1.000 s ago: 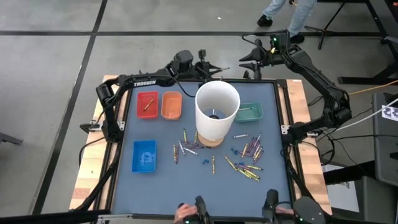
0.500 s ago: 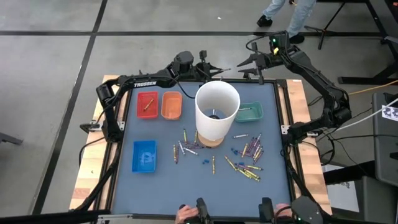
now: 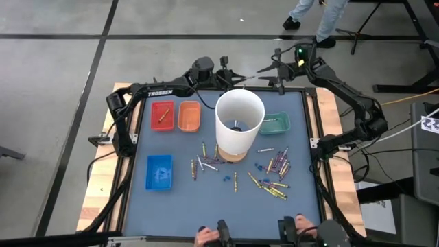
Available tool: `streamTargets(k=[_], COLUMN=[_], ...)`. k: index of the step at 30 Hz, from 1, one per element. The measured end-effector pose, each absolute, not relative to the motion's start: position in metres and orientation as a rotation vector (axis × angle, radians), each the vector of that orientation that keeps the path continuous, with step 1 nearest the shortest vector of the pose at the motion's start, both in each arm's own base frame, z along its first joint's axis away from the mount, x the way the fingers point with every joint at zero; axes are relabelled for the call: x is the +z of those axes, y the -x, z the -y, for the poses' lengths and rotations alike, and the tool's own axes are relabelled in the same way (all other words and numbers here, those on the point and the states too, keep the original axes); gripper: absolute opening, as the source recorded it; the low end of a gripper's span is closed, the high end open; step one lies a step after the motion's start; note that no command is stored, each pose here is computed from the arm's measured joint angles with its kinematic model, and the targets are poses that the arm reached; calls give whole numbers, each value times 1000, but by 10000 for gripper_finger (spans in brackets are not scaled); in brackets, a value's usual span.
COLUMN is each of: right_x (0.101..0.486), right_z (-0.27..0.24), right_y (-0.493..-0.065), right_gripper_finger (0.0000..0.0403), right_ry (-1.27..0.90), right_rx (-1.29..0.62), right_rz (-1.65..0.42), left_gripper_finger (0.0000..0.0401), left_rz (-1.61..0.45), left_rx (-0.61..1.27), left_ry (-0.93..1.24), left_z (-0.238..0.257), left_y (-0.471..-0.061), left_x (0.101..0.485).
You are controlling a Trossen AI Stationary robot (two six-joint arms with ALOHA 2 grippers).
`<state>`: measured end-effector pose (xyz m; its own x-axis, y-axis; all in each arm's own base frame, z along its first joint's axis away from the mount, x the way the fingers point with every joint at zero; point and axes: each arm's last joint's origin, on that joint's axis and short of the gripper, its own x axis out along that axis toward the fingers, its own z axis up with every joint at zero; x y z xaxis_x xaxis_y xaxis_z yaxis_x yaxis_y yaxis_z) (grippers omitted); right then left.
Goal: Sort crayons
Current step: Put the gray crayon into the green bin
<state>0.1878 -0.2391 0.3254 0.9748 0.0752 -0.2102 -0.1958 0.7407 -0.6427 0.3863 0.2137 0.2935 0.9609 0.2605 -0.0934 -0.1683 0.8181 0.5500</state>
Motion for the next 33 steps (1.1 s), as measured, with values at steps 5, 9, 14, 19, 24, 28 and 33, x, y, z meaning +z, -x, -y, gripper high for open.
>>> streamTargets(k=[5,9,14,19,24,28,33], right_x=[321,317,315,318,319,320,320], right_z=[235,233,231,232,231,230,229], right_y=[-210,-222,-225,-225,-225,-225,-226], right_gripper_finger=[101,101,101,101,101,101,101], right_ry=[768,781,780,782,785,781,780], right_rx=[144,130,140,137,169,202,218], right_rz=[-181,-197,-194,-173,-136,-110,-97], left_gripper_finger=[11,11,11,11,12,12,12], left_rz=[-165,-166,-167,-163,-157,-158,-162], left_rx=[221,217,218,218,215,214,220], left_ry=[-572,-572,-571,-573,-575,-574,-575], left_z=[-210,-209,-209,-209,-209,-208,-209], left_y=[-388,-389,-389,-389,-389,-389,-388], left_x=[294,293,294,294,295,295,295])
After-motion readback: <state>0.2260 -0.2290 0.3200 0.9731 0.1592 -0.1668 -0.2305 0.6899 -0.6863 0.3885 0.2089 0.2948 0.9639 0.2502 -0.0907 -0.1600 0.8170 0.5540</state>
